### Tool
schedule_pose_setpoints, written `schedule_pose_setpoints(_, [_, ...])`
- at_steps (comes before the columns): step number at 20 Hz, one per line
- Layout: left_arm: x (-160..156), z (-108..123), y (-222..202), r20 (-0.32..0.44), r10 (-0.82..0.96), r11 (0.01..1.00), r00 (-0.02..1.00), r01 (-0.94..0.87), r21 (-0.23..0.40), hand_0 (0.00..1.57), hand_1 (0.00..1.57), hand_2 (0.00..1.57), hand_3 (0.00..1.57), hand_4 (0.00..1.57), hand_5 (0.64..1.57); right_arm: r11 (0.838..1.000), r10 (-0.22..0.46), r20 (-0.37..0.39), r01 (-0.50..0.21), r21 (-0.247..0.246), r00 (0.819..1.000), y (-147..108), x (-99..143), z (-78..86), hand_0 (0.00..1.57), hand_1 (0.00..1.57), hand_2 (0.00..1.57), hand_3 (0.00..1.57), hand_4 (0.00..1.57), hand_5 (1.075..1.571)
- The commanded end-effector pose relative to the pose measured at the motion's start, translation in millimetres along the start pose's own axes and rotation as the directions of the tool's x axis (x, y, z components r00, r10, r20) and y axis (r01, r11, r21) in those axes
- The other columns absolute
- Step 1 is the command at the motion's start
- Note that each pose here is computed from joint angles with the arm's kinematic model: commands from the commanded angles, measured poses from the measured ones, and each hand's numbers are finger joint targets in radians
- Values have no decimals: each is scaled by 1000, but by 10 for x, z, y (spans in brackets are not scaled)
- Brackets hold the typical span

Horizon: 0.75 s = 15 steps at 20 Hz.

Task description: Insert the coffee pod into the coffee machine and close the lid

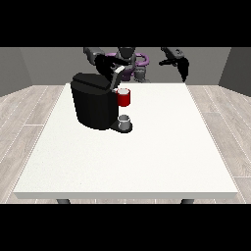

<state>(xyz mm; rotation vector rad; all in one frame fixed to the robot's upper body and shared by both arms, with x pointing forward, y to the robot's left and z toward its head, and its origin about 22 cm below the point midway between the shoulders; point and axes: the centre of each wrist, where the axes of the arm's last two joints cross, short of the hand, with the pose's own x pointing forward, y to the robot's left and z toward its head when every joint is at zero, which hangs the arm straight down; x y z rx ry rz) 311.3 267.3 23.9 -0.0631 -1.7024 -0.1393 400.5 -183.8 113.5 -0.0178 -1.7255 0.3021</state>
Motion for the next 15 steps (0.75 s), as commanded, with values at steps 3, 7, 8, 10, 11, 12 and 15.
schedule_pose_setpoints(3, [166,-112,-85,16,-2,1000,1000,1,1,0,0,0,0,0,1571,993,56,135,-69,94,989,114,132,-82,0,0,0,0,126,1571])
schedule_pose_setpoints(7, [-94,173,-43,1,13,1000,1000,-13,-2,0,0,0,0,182,1571,984,-2,143,-23,176,990,360,-146,135,0,0,0,0,178,1571])
schedule_pose_setpoints(8, [-236,195,-11,-27,-4,999,1000,5,46,0,0,0,0,202,1571,972,-38,161,-1,235,986,722,-29,187,0,0,0,0,259,1571])
schedule_pose_setpoints(10, [-421,510,81,-35,6,999,999,-4,54,0,0,0,0,165,1571,974,-105,120,78,212,987,670,-371,449,0,0,0,0,275,1571])
schedule_pose_setpoints(11, [-235,291,-181,-20,26,998,999,-25,50,0,0,0,0,145,1571,974,-141,114,117,195,983,609,-425,433,0,0,0,0,269,1571])
schedule_pose_setpoints(12, [-221,210,3,-25,17,998,1000,-16,55,0,0,0,0,205,1571,963,-195,107,170,209,975,673,-329,463,0,0,0,0,286,1571])
schedule_pose_setpoints(15, [-439,506,-26,-52,39,997,998,-36,62,0,0,0,0,192,1571,972,-201,19,197,131,979,653,-635,737,0,0,0,0,157,1571])
